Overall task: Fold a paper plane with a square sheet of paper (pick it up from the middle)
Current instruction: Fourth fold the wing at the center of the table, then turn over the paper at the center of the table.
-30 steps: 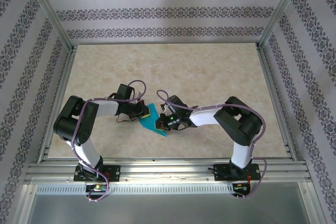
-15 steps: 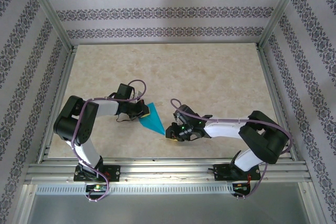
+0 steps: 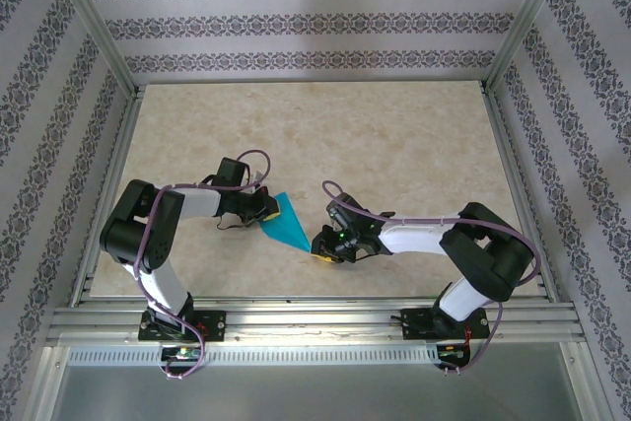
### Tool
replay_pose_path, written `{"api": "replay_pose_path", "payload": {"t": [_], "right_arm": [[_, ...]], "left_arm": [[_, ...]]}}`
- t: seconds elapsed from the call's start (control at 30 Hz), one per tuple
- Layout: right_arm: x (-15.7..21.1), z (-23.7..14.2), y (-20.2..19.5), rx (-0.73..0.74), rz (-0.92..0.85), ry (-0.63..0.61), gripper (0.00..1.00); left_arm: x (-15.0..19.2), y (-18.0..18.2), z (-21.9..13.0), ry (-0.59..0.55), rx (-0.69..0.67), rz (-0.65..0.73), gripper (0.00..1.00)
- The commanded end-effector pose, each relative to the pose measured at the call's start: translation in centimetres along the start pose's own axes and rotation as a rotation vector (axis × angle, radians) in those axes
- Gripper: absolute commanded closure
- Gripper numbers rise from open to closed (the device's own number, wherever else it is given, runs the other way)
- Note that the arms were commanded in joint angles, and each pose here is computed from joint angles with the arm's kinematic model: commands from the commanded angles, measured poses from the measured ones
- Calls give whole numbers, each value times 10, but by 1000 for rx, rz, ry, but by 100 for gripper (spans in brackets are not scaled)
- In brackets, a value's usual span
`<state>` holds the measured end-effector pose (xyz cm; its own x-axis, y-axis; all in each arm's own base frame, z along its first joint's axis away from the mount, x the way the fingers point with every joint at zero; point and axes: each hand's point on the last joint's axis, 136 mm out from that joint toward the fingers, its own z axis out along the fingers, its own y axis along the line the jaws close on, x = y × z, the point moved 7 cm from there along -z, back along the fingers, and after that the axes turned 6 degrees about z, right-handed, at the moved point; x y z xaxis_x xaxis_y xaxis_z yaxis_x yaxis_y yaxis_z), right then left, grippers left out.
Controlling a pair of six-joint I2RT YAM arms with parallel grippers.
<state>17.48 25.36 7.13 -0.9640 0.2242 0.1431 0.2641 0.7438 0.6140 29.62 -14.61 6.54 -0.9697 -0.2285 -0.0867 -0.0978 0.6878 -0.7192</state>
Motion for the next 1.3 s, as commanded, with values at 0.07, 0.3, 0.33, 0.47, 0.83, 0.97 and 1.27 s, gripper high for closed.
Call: {"api": "replay_pose_path", "payload": {"t": [0.07, 0.3, 0.33, 0.47, 0.83, 0.97, 1.27], "right_arm": [[-10, 1, 17, -50, -23, -71, 77], [-13, -4, 20, -65, -24, -93, 78], [-13, -3, 20, -59, -23, -95, 77], [-17, 0, 20, -57, -14, -102, 78], [-13, 1, 7, 3, 4, -95, 76], [-9, 7, 7, 10, -9, -56, 76], [-9, 8, 17, -31, -36, -46, 76]], "left_arm": [[9, 22, 6, 21, -55, -79, 99], [10, 26, 8, 27, -46, -104, 99], [11, 26, 8, 31, -47, -105, 99], [11, 26, 9, 35, -42, -107, 100], [9, 25, 5, 20, -47, -102, 100], [9, 26, 4, 16, -51, -106, 100], [10, 28, 4, 17, -50, -118, 100]]}}
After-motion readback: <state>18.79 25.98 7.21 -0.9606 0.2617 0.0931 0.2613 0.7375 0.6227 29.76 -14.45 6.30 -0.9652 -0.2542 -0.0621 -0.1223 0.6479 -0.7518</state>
